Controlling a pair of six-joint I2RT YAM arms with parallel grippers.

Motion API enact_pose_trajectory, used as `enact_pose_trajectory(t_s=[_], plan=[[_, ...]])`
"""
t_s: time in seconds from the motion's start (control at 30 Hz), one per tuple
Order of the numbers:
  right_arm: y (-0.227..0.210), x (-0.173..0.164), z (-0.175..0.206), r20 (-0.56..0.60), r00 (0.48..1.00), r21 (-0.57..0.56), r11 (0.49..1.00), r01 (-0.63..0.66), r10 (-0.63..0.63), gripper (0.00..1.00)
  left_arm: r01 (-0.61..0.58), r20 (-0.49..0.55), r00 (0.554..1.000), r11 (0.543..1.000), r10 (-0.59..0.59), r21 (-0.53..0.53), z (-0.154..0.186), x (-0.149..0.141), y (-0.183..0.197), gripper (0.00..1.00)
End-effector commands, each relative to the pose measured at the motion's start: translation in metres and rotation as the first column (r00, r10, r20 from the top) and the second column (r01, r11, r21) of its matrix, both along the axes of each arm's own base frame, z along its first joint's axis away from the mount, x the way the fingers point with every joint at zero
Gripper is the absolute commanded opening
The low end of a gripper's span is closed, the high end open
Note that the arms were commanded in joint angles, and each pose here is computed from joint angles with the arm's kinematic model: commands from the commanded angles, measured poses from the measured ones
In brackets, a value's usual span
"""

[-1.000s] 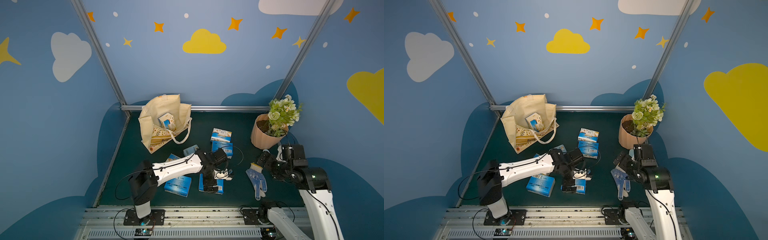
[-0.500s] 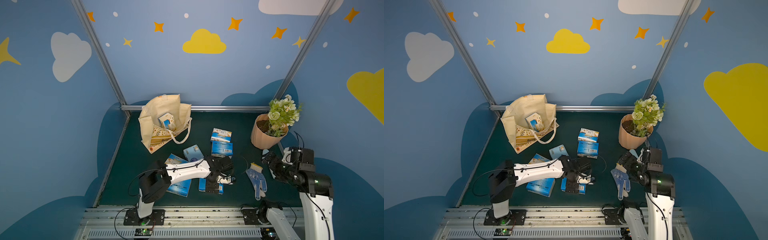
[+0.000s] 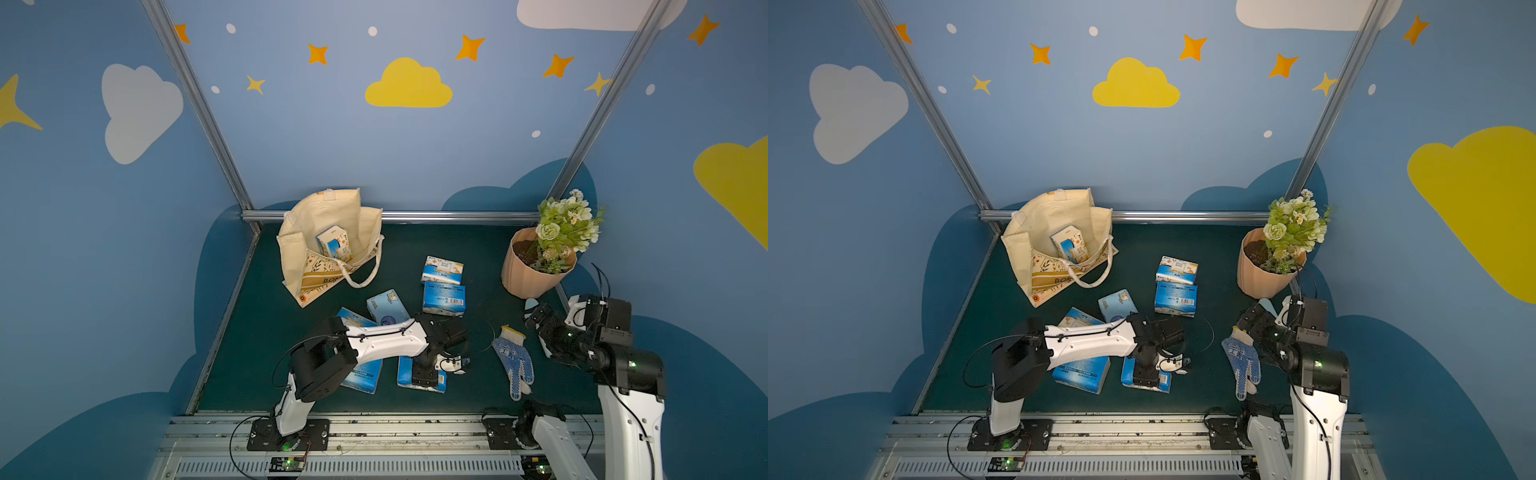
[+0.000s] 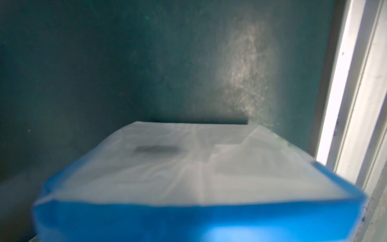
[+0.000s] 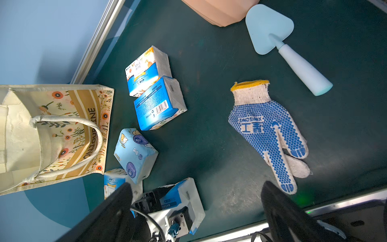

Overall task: Put tissues into the canvas bag
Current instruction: Pick up the pack of facial tissues from the center of the board.

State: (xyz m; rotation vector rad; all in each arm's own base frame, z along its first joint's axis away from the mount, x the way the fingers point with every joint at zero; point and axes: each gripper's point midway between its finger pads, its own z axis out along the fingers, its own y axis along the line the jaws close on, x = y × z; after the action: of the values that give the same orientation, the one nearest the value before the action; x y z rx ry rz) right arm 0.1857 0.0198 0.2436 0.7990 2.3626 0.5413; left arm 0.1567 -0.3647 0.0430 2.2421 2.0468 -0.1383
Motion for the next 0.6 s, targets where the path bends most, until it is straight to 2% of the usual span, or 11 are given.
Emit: enact_pose_trajectory(t_s=[0.0, 0.13, 0.27, 0.4, 0.57], plan=[[0.001, 0.002, 0.003, 0.026, 1.0, 0.0, 1.0, -0.017, 0.017, 0.97, -0.01, 0.014, 1.0, 0.999, 0.011, -0.045, 0.016, 0.0, -0.003, 0.63], [0.002, 0.003, 0.003, 0.028, 0.999, 0.002, 1.0, -0.021, 0.021, 0.97, -0.024, 0.028, 0.999, 0.998, 0.026, -0.061, 0.026, 0.002, -0.005, 0.64], [0.001, 0.003, 0.003, 0.028, 0.999, -0.006, 1.0, -0.02, 0.02, 0.97, -0.057, 0.042, 0.997, 0.993, 0.061, -0.104, 0.05, 0.011, -0.009, 0.65], [-0.002, 0.001, -0.001, 0.013, 1.0, -0.021, 1.0, -0.011, 0.011, 0.97, -0.122, 0.051, 0.99, 0.975, 0.134, -0.187, 0.092, 0.032, -0.016, 0.66], [-0.001, 0.0, -0.005, 0.015, 1.0, -0.013, 1.0, -0.012, 0.013, 0.97, -0.214, 0.086, 0.963, 0.92, 0.255, -0.329, 0.159, 0.079, -0.018, 0.66]])
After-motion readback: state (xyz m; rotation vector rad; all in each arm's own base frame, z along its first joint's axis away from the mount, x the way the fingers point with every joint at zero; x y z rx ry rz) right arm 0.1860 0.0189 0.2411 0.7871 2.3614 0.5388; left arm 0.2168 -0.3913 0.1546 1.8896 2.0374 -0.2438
